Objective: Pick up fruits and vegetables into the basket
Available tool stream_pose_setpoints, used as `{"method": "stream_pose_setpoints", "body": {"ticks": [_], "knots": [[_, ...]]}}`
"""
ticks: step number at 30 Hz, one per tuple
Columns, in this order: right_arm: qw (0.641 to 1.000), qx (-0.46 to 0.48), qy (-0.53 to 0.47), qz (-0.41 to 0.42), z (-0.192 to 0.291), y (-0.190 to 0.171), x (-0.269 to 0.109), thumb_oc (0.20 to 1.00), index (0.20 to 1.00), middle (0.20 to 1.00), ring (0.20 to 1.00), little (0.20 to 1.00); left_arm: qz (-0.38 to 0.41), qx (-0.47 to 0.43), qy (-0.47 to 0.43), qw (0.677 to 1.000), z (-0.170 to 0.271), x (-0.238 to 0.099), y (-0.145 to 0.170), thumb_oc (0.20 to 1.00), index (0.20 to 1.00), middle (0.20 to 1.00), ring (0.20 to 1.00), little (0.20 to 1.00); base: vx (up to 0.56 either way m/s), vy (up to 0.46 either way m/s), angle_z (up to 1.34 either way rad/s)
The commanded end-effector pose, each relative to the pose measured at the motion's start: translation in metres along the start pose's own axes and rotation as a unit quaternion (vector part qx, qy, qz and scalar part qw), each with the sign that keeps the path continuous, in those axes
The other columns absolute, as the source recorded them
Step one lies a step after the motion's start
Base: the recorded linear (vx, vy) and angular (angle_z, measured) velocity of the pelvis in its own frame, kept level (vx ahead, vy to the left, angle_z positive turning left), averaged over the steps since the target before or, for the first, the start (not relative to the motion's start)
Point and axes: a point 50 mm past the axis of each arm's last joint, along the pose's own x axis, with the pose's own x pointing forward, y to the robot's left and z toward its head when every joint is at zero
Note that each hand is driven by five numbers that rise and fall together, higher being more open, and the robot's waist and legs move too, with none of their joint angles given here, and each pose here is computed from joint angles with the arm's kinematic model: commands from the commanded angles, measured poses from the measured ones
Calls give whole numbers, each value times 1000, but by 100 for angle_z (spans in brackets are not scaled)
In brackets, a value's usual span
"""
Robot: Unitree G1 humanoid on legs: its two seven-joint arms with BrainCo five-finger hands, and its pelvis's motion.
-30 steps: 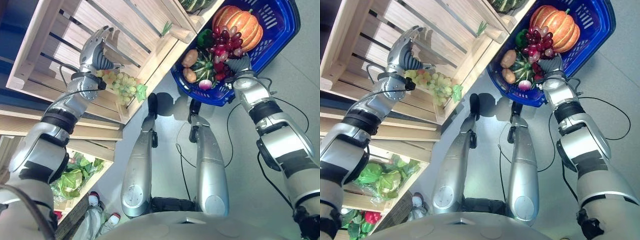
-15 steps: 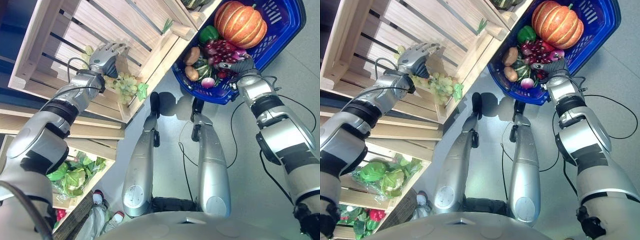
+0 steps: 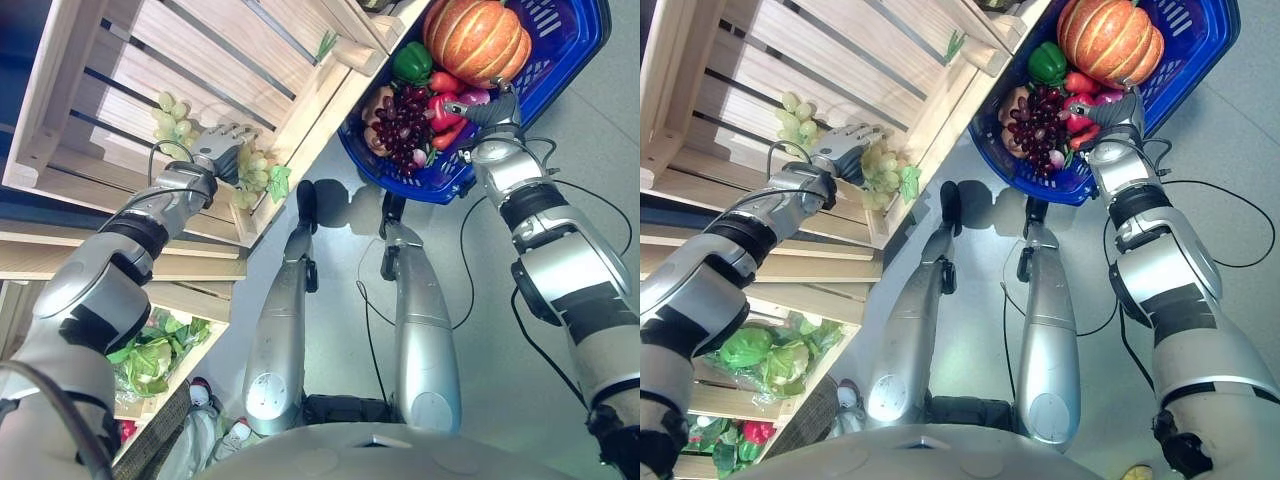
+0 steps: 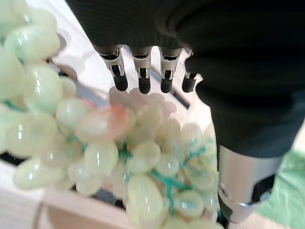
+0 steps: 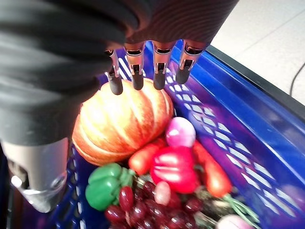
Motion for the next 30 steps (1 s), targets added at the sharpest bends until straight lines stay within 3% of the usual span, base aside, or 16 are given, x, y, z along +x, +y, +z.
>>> {"method": "stream_pose_setpoints", "body": {"ticks": [1, 13, 22, 30], "knots": [[998, 27, -32, -42, 7, -10, 1, 1000, 1000, 1000, 1000, 1000, -33, -4, 15, 999, 0, -3, -22, 1000, 1000, 1000, 1000, 1000, 0, 0, 0], [970, 143, -93, -174, 25, -36, -5, 1000, 1000, 1000, 1000, 1000, -53, 41, 72, 995, -16, -18, -55, 1000, 1000, 1000, 1000, 1000, -6, 3, -1], [952, 157, -61, -258, -14, -59, -7, 1000, 1000, 1000, 1000, 1000, 2, 78, 127, 989, -30, -29, -68, 1000, 1000, 1000, 1000, 1000, 0, 0, 0], [948, 139, 41, -284, -83, -70, -13, 1000, 1000, 1000, 1000, 1000, 42, 122, 137, 982, -36, -33, -65, 1000, 1000, 1000, 1000, 1000, 1, -35, 0]]}}
